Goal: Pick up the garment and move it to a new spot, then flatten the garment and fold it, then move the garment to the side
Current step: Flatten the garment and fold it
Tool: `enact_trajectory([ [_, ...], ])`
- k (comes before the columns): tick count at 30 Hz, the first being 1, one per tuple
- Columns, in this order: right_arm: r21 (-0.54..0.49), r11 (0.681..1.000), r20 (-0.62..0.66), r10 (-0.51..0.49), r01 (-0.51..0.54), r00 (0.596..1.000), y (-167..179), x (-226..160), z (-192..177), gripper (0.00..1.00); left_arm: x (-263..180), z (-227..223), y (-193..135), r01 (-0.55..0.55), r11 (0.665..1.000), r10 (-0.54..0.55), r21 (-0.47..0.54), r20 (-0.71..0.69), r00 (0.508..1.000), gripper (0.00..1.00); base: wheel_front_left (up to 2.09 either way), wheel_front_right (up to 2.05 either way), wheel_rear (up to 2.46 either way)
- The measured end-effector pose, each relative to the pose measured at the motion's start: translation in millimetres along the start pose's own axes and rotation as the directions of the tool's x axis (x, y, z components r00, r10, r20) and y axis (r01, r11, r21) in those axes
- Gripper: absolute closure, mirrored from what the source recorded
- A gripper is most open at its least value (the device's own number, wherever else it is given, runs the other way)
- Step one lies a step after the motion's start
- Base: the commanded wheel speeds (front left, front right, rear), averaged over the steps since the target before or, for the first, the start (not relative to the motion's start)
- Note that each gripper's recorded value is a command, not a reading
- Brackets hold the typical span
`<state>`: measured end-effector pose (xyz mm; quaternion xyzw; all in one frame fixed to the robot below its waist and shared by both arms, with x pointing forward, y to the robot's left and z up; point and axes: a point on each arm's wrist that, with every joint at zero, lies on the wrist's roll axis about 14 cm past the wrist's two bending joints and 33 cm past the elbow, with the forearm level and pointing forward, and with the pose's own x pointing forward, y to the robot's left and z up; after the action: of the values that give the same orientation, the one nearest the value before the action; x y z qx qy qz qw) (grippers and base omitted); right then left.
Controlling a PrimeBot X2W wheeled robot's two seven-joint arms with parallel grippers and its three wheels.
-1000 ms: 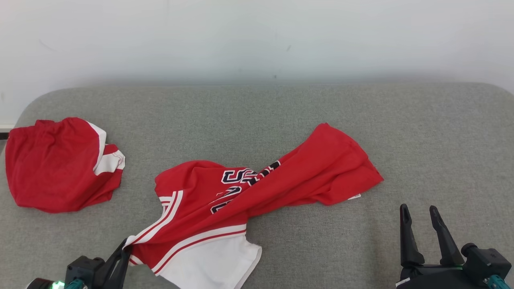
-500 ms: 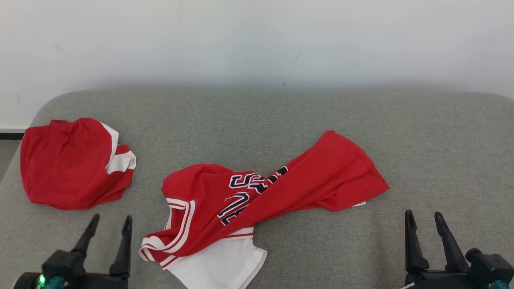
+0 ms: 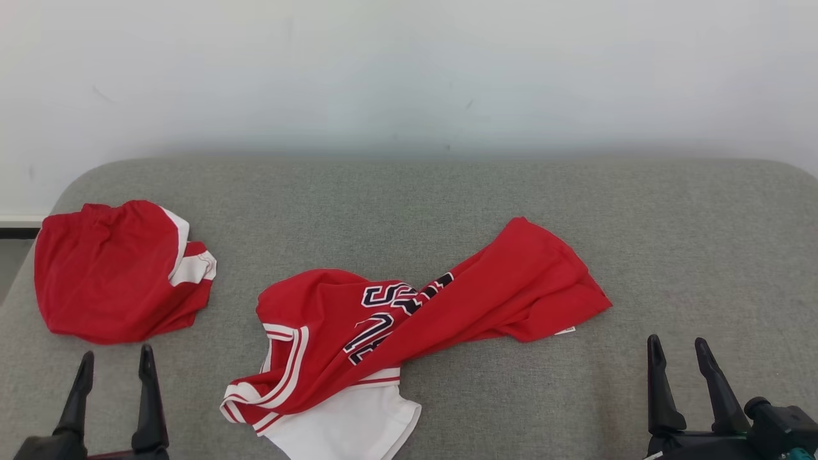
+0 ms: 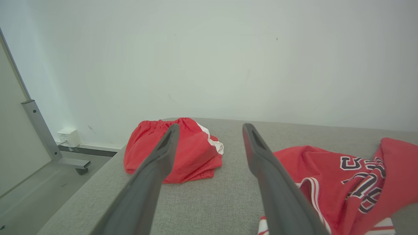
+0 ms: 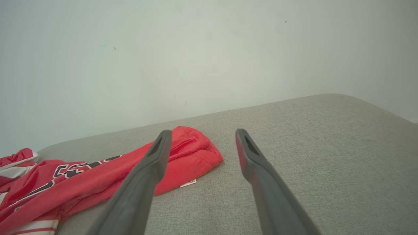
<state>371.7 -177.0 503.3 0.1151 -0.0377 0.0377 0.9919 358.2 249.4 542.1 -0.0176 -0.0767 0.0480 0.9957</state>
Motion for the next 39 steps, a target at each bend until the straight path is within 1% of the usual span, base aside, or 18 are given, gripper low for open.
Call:
enact_trajectory([
  [3,-0.006,1.0,0.001,-0.008,0.008,1.0,-4,-3,1,0.0,-5,-2,-1,-0.006,1.0,0.006,-0.008,0.0,1.0,0.0,0.0,0.0,0.0],
  [8,-0.008,1.0,-0.014,-0.023,0.023,1.0,-9,-8,-3,0.0,-14,-16,-11,0.022,0.999,-0.023,-0.028,-0.037,0.999,0.0,0.0,0.0,0.0],
  [15,-0.019,1.0,-0.049,-0.022,0.022,0.999,-13,-9,-13,0.0,-14,-24,-15,0.032,0.999,-0.034,-0.032,-0.054,0.998,0.0,0.0,0.0,0.0],
  [22,-0.116,0.991,-0.097,0.057,-0.068,0.994,-9,28,-10,0.0,-6,-20,-19,0.041,0.998,-0.043,-0.042,-0.031,0.999,0.0,0.0,0.0,0.0],
  [27,-0.181,0.976,-0.133,0.1,-0.124,0.986,-5,61,-4,0.0,-7,-20,-19,0.035,0.998,-0.037,-0.05,-0.028,0.999,0.0,0.0,0.0,0.0],
  [31,-0.198,0.97,-0.15,0.11,-0.139,0.983,-5,90,0,0.0,-5,-20,-20,0.03,0.998,-0.032,-0.056,-0.026,0.999,0.0,0.0,0.0,0.0],
  [35,-0.226,0.961,-0.204,0.112,-0.158,0.973,-6,118,-5,0.0,-1,-20,-18,0.022,0.998,-0.024,-0.06,-0.023,0.999,0.0,0.0,0.0,0.0],
  [36,-0.226,0.961,-0.204,0.112,-0.158,0.973,-6,118,-5,0.0,-1,-20,-18,0.022,0.998,-0.024,-0.06,-0.023,0.999,0.0,0.0,0.0,0.0],
  [39,-0.244,0.953,-0.279,0.111,-0.182,0.954,-5,134,-20,0.0,5,-20,-13,0.007,0.998,-0.008,-0.055,-0.023,1.0,0.0,0.0,0.0,0.0],
])
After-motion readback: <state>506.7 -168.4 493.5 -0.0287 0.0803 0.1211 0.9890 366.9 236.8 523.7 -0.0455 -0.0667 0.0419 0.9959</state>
